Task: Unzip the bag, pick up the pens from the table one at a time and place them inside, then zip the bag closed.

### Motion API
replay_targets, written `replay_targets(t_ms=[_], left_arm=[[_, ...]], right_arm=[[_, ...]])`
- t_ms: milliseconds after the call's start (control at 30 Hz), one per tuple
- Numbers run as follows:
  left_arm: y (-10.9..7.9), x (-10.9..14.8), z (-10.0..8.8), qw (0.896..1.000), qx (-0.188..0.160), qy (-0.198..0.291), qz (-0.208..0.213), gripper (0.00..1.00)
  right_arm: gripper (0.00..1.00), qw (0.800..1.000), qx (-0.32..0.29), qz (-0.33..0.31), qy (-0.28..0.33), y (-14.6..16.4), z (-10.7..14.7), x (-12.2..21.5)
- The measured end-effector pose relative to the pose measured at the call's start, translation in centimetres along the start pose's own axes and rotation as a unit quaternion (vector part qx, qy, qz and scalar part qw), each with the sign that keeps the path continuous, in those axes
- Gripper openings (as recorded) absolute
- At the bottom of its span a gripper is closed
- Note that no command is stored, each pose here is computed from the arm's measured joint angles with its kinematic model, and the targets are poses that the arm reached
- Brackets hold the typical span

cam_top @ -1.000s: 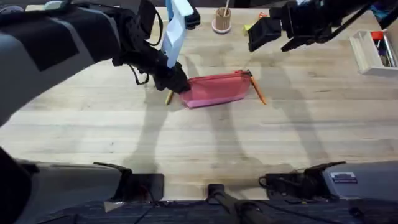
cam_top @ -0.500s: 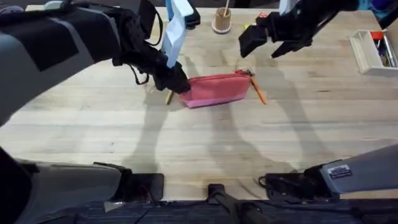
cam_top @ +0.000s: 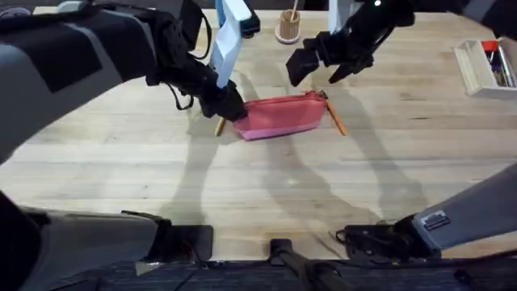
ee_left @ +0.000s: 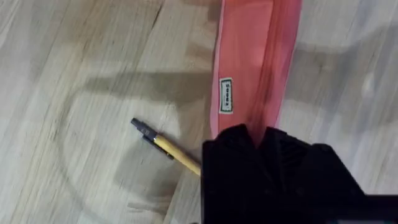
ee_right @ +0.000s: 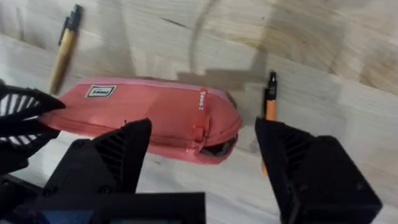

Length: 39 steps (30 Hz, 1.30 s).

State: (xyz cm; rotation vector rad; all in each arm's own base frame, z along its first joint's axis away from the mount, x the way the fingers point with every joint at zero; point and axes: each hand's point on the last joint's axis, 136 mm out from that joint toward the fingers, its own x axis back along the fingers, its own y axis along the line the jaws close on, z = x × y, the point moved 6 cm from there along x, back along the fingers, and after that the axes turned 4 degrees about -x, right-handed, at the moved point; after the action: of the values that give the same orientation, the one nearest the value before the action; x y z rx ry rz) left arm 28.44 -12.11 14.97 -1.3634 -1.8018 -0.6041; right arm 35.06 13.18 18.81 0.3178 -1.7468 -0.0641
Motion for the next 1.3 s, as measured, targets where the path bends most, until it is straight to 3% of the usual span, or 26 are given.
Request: replay_targets(t_ms=[300,467,1300], left_arm=[[0.0,0.0,0.0,1.000,0.000,0.000,0.000,0.042],[0.0,0.0,0.0,1.000,0.000,0.000,0.000,0.042],[0.0,0.0,0.0,1.000,0.000,0.000,0.000,0.042]], right_arm=[[0.993,0.999,-0.004,0.005,0.035,-0.3,0.1,-2.6],[0.910,0.999,-0.005,0.006,0.039,-0.2,0.2,-2.8],[0.037,0.998,-0.008,-0.001,0.054,0.0,0.8,-2.8]])
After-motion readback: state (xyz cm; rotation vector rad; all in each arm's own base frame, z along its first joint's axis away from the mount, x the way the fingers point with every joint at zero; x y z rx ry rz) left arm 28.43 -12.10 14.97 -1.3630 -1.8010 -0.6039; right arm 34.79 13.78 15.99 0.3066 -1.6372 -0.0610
